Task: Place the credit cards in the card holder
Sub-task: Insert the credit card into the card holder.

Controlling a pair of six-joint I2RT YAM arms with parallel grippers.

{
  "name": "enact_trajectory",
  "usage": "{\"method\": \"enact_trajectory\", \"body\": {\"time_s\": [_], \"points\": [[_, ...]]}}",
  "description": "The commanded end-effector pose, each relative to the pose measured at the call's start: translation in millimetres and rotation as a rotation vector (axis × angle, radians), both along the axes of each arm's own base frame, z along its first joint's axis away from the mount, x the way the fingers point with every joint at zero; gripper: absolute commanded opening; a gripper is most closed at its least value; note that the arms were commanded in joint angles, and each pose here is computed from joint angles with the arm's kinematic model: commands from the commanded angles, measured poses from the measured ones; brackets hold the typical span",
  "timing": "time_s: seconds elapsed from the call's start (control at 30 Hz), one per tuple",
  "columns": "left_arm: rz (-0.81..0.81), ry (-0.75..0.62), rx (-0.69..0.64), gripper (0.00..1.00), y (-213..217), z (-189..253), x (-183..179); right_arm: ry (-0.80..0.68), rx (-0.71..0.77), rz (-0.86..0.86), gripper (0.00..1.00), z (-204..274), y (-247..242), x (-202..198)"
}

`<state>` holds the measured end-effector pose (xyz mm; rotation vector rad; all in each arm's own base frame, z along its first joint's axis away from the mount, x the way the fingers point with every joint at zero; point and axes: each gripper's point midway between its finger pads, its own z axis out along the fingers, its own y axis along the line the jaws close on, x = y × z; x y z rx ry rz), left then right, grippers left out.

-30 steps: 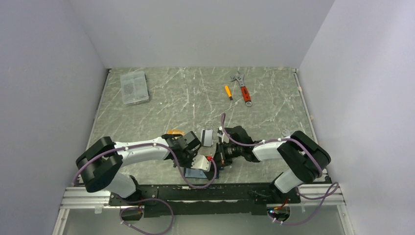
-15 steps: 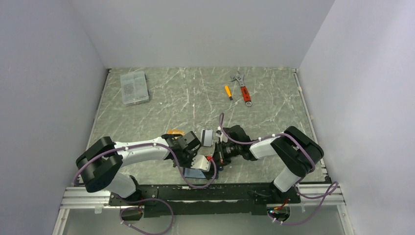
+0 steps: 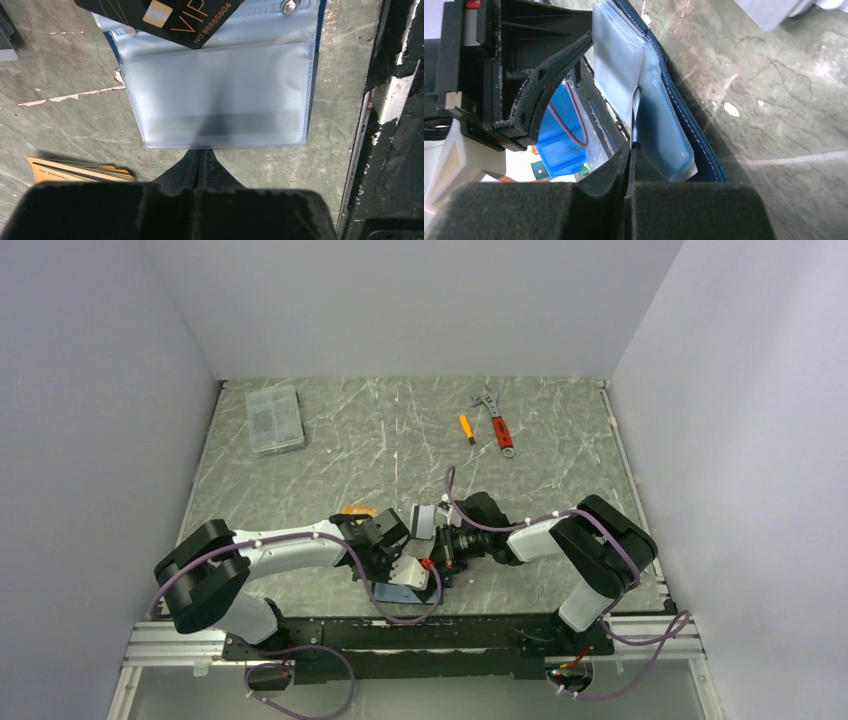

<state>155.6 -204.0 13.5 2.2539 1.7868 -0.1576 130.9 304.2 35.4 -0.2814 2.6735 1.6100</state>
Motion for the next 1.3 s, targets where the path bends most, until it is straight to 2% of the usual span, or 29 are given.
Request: {"method": "enact_trajectory", "body": {"time_s": [0.0, 0.53, 1.27], "points": [[-0.014, 0.048, -0.007, 0.0, 0.5, -16.5, -11.2, -0.158, 0.108, -0.014, 0.0, 26.3, 25.7, 24.1], [-0.004, 0.04, 0.006, 0.0, 1.1, -17.2, -8.3, -0.113, 0.04, 0.01, 0.0, 6.0, 5.5, -1.0], [-0.004, 0.044, 0.021, 0.0, 1.7, -18.3, -7.8, -0.114, 0.061, 0.045, 0.0, 8.0, 5.1, -11.5]]}}
